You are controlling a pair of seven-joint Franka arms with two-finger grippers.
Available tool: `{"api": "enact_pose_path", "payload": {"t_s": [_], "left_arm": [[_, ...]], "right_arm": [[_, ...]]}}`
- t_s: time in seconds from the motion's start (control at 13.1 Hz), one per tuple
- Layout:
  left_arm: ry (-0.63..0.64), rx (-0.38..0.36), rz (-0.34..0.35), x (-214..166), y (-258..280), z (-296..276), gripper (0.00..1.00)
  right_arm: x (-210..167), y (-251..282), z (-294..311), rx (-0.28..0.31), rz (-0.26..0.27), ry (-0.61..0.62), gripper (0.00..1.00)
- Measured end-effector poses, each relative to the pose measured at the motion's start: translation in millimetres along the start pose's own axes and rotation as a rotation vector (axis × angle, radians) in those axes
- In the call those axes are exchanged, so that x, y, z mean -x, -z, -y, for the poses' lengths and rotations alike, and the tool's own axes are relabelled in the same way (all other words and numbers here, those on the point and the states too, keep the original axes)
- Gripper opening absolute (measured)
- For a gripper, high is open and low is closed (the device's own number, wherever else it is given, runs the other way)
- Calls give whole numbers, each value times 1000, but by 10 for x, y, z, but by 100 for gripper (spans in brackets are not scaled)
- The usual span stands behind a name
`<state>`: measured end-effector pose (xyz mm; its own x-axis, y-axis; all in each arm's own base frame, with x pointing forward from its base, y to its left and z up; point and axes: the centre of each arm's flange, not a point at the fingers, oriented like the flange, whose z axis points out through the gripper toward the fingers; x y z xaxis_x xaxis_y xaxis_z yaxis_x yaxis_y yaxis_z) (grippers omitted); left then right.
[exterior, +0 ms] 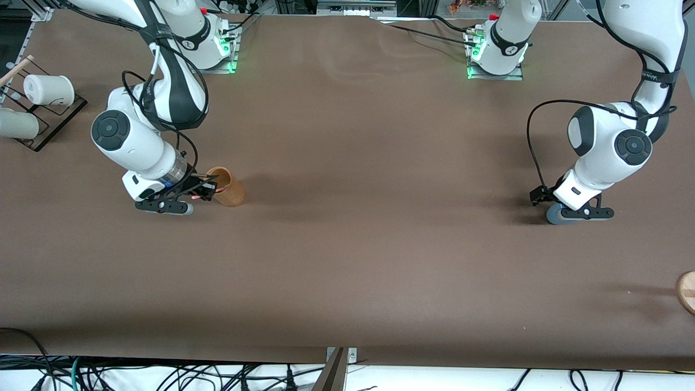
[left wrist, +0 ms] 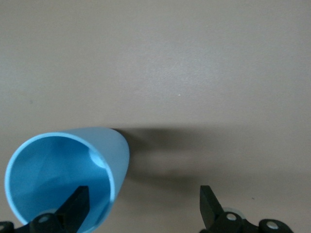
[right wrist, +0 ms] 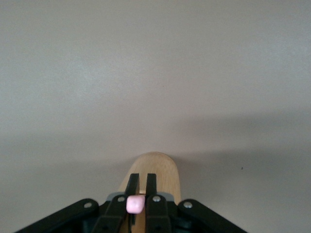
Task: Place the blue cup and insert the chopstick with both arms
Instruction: 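Lift the chopstick with the right gripper while the left gripper carries the cup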
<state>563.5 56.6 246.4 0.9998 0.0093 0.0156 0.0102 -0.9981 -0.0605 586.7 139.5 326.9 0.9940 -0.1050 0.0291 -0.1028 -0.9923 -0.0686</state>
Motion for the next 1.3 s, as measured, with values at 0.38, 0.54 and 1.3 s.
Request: {"api": "enact_pose_path", "payload": {"t_s": [0.38, 0.54, 1.3], "left_arm": [[12, -4, 5, 15, -24, 69, 96], [12, -4, 8, 18, -43, 68, 74], [9, -6, -17, -70, 42, 62, 6]], "right_arm": [[0, 0, 0, 0, 0, 0, 8], [0, 0, 1, 0, 0, 0, 8], [-203, 957, 204, -2, 53, 25, 8]]}}
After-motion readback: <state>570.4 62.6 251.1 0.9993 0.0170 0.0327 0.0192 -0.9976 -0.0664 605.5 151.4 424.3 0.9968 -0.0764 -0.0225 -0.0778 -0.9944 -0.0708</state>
